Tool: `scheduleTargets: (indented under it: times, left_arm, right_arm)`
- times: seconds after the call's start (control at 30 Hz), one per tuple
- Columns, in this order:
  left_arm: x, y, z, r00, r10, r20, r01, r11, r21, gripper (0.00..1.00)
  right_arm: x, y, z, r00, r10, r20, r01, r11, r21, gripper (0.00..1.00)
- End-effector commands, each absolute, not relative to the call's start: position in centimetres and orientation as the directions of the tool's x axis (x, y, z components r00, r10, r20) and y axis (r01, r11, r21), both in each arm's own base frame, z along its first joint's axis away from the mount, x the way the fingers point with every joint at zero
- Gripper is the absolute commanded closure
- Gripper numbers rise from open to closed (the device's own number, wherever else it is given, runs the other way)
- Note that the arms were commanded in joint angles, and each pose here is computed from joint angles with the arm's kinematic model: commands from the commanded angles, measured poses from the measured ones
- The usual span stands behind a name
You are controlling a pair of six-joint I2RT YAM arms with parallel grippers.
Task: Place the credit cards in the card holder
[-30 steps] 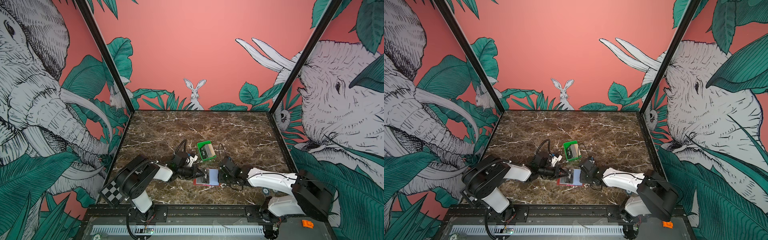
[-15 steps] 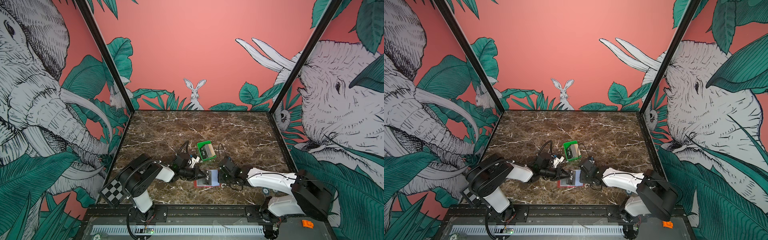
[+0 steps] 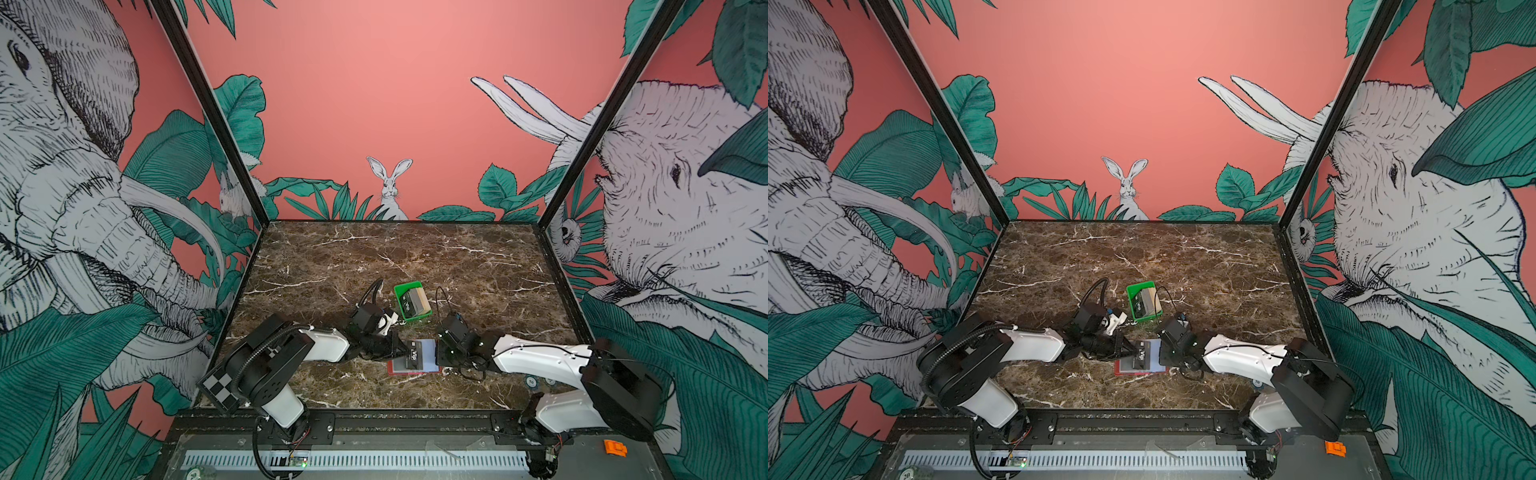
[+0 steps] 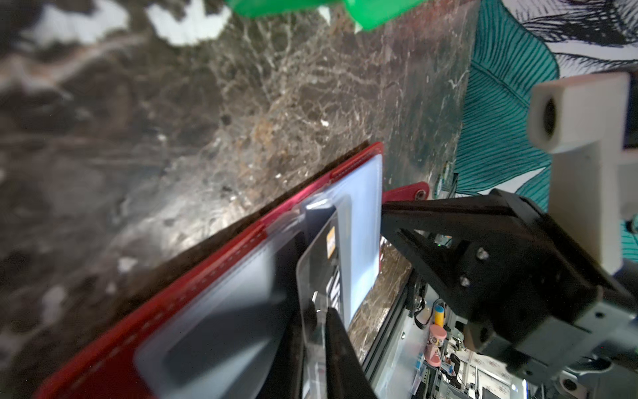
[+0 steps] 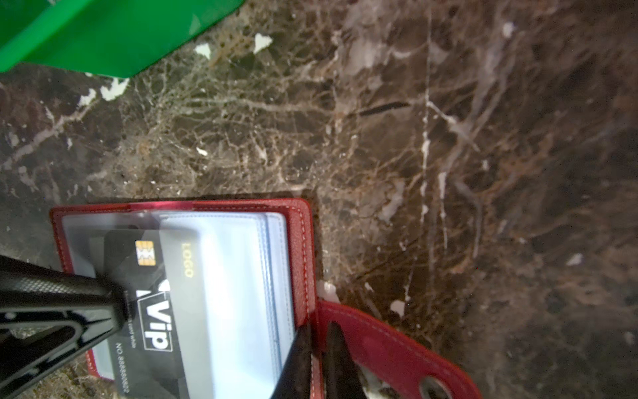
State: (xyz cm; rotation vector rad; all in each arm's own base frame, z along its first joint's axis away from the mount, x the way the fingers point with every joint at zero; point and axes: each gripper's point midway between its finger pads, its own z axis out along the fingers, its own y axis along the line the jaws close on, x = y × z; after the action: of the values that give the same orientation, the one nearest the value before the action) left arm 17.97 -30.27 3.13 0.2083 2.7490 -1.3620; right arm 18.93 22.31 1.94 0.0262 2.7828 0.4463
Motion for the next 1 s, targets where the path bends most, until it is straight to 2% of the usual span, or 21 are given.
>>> scheduleTargets:
  times: [0.0, 0.33, 0.6, 0.97]
  left_arm:
    - [17.7, -28.8, 2.3, -0.990, 0.090, -0.110, 0.142, 0.681, -0.718, 0.84]
    - [17.3, -29.7, 2.4, -0.991, 0.102, -0.089, 0.135, 0.657, -0.742, 0.87]
    - [16.8, -31.6, 2.9, -0.990, 0.121, -0.073, 0.132, 0.609, -0.783, 0.94]
    - [16.8, -32.6, 3.2, -0.988, 0.129, -0.086, 0.147, 0.602, -0.785, 0.95]
  right_arm:
    - [18.7, 21.7, 1.2, -0.950, 0.047, -0.308, -0.038, 0.964, 0.264, 0.89]
    - [18.5, 21.6, 0.7, -0.951, 0.056, -0.305, -0.030, 0.962, 0.272, 0.89]
    - [18.4, 21.5, 0.6, -0.950, 0.061, -0.307, -0.026, 0.961, 0.274, 0.89]
    - [18.4, 21.6, 0.6, -0.950, 0.063, -0.307, -0.027, 0.960, 0.280, 0.89]
